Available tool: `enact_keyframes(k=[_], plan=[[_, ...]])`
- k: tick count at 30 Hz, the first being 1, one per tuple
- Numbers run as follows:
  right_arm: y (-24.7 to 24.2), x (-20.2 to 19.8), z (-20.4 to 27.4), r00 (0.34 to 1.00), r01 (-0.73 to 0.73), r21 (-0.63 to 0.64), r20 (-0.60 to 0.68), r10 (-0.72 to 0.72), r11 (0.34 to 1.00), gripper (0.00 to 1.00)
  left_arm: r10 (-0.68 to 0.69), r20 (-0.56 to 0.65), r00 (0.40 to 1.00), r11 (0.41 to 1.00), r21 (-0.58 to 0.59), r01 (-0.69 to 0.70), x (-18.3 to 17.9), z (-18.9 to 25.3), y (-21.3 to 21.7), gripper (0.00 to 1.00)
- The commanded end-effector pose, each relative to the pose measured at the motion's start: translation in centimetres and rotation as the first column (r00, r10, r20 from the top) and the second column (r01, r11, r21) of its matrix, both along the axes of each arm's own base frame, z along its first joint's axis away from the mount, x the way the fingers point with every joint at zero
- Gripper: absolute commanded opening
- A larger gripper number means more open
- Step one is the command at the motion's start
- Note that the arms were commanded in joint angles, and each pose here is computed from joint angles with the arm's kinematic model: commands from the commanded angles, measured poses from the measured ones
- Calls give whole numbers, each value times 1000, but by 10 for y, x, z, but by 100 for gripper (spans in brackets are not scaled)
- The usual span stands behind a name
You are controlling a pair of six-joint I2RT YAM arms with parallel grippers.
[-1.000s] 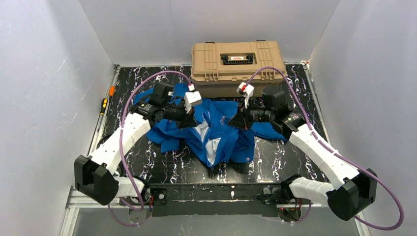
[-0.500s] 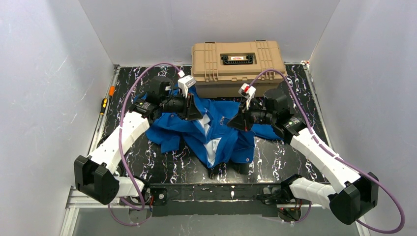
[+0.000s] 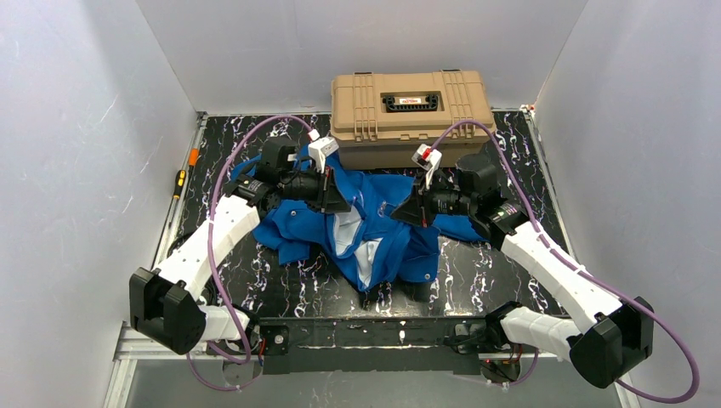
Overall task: Zip up the jacket
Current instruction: Insert the zipper into the jacket.
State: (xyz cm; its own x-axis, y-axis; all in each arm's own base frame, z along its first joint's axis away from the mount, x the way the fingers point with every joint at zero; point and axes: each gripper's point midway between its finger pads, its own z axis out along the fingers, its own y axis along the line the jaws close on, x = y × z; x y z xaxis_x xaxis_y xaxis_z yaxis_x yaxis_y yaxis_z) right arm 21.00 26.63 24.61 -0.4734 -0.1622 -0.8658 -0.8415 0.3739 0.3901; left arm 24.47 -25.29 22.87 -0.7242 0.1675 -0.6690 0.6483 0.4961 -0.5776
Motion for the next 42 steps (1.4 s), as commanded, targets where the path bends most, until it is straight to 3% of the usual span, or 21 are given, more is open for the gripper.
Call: enact_keyframes(k=[1,10,11,15,19,23,27,35,42], plan=[[1,-2,15,998,-23,40,58,20,999,1,2,59,998,1000,-24,0,3,30,0,0],[5,-3,14,999,-42,51,37,40,998,1,-41,18,999,998,-57,42,-8,34,-3,4],[5,-3,14,999,-42,52,37,40,998,1,-62,19,998,995,-72,63,-11,36,-5,6],[6,-2,15,998,-42,52,40,39,998,1,-117,20,993,989,-93,118,-18,41,-8,32],[5,-2,15,999,-39,53,39,37,998,1,-116,8,993,991,-64,116,-18,35,-5,39],[4,-1,16,998,-29,49,49,27,998,1,-126,-1,992,991,-54,125,-20,30,-4,29],[3,0,16,998,-25,44,56,23,999,1,-116,-20,993,993,-32,116,-21,22,-2,1],[5,-2,17,997,-56,43,58,54,998,1,-76,1,997,997,-26,76,-12,37,-1,0],[12,-12,28,987,-145,78,73,140,986,1,-208,73,975,970,-112,215,-27,78,-10,0]])
